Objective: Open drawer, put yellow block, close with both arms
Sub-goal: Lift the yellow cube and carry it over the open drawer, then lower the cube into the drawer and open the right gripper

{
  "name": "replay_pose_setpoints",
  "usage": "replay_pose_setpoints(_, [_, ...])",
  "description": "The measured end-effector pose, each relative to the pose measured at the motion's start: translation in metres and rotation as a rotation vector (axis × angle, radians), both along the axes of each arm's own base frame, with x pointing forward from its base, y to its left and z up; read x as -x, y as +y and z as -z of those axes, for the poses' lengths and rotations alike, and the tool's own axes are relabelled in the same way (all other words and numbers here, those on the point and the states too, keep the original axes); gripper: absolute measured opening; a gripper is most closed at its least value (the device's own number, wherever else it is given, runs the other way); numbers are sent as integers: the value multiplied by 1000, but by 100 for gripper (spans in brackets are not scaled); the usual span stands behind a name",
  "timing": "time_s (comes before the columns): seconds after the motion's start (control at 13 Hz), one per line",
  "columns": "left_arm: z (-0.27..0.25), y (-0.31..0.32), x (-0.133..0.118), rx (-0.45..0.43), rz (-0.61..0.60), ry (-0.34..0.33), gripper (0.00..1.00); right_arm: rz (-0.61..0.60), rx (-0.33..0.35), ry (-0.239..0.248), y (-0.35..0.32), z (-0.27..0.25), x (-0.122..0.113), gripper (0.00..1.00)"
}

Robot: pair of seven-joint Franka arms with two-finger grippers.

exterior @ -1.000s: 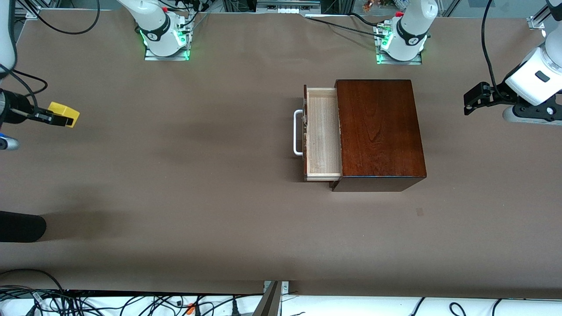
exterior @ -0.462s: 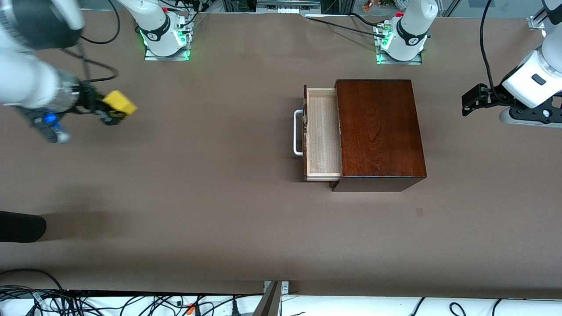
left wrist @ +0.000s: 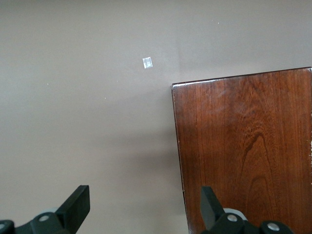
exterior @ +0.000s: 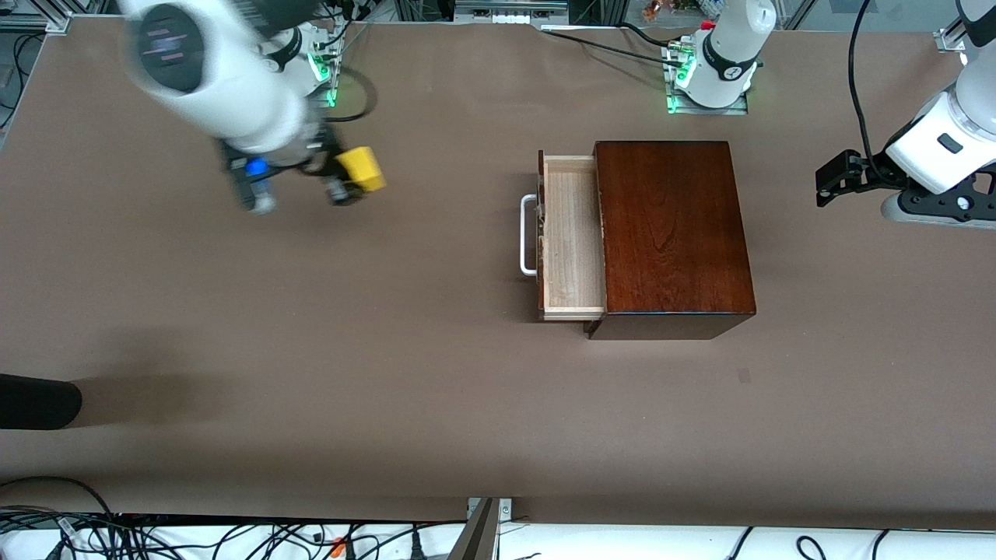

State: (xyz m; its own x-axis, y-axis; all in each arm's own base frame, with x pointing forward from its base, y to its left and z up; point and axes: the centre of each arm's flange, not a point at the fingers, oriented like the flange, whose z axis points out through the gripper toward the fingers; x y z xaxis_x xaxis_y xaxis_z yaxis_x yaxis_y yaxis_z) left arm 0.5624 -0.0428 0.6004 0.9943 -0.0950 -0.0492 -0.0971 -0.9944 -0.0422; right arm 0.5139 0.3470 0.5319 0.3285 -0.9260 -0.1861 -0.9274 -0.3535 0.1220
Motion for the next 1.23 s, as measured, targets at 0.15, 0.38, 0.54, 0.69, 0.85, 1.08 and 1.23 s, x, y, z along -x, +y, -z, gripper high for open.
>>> replay_pose_setpoints(0.15, [1, 0, 0, 0, 0, 1, 100, 86, -10, -5, 63, 13, 16, 56])
replay_pose_setpoints(0.38, [1, 0, -1, 0, 1, 1, 100, 194, -13, -11, 137, 30, 25, 56])
replay_pose_setpoints(0.54, [1, 0, -1, 0, 1, 2, 100, 253, -12, -29, 178, 45, 30, 56])
replay_pose_setpoints(0.69, [2, -1, -1, 0, 1, 3, 100, 291, -23, -44, 211, 65, 37, 56])
replay_pose_setpoints(0.85, [2, -1, -1, 0, 1, 3, 100, 310, -31, -58, 231, 85, 42, 56])
replay_pose_setpoints(1.08, [2, -1, -2, 0, 1, 4, 100, 307, -34, -55, 251, 122, 48, 56])
replay_pose_setpoints(1.23, [2, -1, -2, 0, 1, 4, 100, 304, -30, -45, 258, 147, 49, 56])
